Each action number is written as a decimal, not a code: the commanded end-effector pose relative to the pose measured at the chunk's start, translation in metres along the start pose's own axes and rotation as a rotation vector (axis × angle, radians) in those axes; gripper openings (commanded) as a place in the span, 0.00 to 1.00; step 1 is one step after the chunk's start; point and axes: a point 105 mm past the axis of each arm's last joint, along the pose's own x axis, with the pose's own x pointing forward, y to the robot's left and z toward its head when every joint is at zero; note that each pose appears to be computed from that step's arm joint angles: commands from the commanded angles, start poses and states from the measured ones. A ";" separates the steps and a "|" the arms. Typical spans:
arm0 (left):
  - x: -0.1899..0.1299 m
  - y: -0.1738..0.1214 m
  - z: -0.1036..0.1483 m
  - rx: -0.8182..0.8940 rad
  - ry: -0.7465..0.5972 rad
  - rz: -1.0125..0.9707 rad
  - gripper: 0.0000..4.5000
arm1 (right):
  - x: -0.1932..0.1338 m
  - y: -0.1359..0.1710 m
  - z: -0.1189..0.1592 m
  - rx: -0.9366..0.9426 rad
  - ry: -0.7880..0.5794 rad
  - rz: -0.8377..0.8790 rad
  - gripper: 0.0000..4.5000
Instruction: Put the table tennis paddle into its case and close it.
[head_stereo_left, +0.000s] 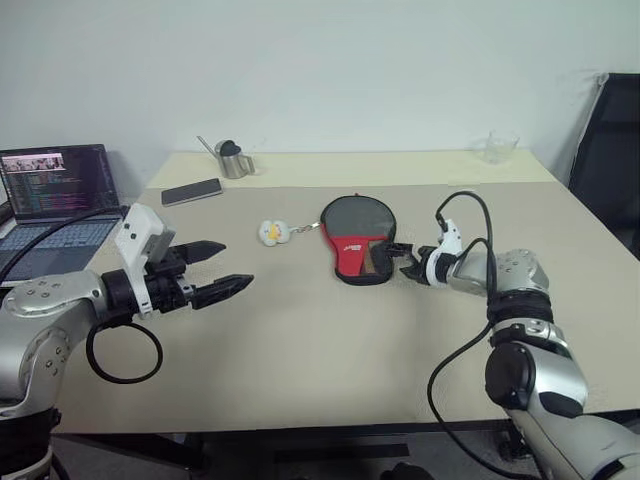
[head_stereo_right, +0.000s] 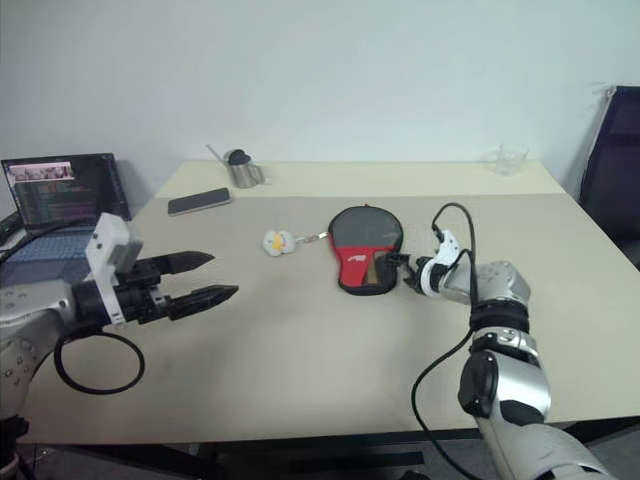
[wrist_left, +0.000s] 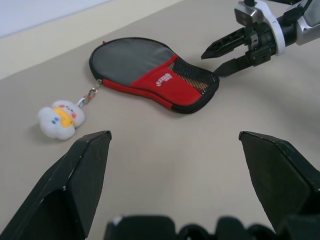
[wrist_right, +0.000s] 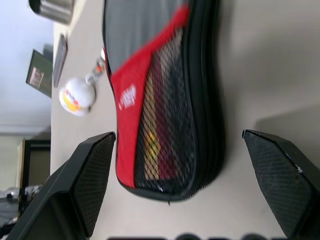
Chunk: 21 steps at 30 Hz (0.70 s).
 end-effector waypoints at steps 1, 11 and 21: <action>-0.012 0.001 0.015 0.069 -0.020 0.046 0.99 | 0.000 0.014 0.001 -0.030 -0.014 0.041 1.00; -0.013 0.000 0.016 0.070 -0.010 0.057 0.99 | 0.013 0.020 -0.018 -0.053 0.018 0.057 1.00; -0.008 -0.002 0.018 0.075 -0.009 0.051 0.99 | 0.038 0.036 -0.034 -0.054 0.005 0.096 1.00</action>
